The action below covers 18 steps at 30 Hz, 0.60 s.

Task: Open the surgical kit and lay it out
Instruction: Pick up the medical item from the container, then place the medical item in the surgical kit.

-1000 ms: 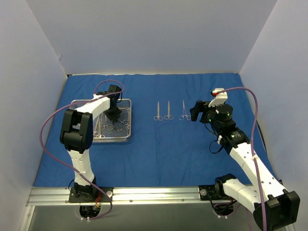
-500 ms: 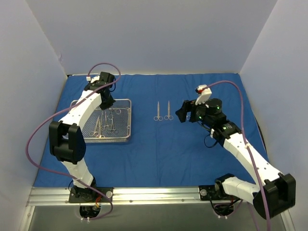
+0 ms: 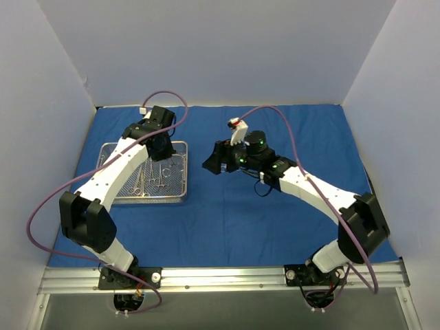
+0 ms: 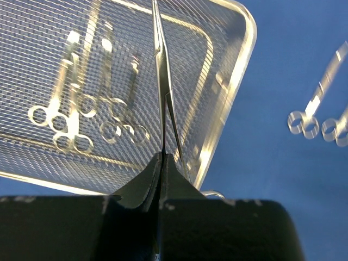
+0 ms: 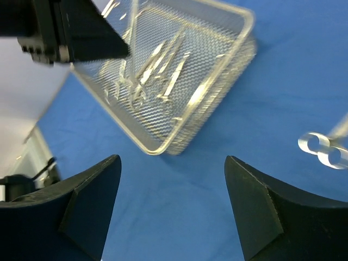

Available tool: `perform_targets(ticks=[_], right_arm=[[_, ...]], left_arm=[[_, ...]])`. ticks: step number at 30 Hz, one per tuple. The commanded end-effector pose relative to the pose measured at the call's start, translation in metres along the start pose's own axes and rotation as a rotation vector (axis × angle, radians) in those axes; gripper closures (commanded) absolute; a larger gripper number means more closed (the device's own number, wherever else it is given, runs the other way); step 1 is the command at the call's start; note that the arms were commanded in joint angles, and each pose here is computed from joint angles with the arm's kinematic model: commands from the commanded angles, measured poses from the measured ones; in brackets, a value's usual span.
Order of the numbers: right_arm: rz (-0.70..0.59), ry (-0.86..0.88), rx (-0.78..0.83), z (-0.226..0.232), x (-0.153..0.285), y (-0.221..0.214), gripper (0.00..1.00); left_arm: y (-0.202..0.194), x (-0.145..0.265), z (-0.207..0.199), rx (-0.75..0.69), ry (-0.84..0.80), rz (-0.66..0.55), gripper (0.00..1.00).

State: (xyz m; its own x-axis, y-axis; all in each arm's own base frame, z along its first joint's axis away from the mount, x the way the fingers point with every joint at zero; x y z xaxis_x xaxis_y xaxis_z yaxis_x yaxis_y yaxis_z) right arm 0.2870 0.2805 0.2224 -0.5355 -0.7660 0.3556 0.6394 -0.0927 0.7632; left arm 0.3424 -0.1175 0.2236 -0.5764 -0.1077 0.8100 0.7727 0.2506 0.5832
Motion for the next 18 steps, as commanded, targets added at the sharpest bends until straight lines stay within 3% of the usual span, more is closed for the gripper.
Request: perform_targets(ticks=[1,10,18], right_arm=[[-0.010,0.142,-0.041,0.031,-0.017,0.014,0.28],[0.085,0.238,-0.071,0.050,-0.049,-0.002,0.35],[0.119,0.294,-0.084,0.059,-0.058,-0.011,0.49]], left_arm=[[-0.011,0.031,-0.013,-0.072,-0.081,-0.014,0.98],[-0.026,0.058,-0.034,-0.134,-0.163,-0.045,0.98],[-0.030,0.063,-0.044,-0.138,-0.206,-0.061,0.98]])
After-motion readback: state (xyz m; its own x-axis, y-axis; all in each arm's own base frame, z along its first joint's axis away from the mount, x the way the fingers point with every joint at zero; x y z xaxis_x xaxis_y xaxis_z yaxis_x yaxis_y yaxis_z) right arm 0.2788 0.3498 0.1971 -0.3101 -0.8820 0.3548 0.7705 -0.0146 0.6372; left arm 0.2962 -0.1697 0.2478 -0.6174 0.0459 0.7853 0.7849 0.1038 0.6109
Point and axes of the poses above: each gripper's point midway between its finger pads, its own x axis back along the fingers, its own z axis along the line the jaws close on, y = z × x, the point moved 5 cm from there along x, back along the fingers, and after that the axes turned 4 degrees about -x, right-handed, at the moved point
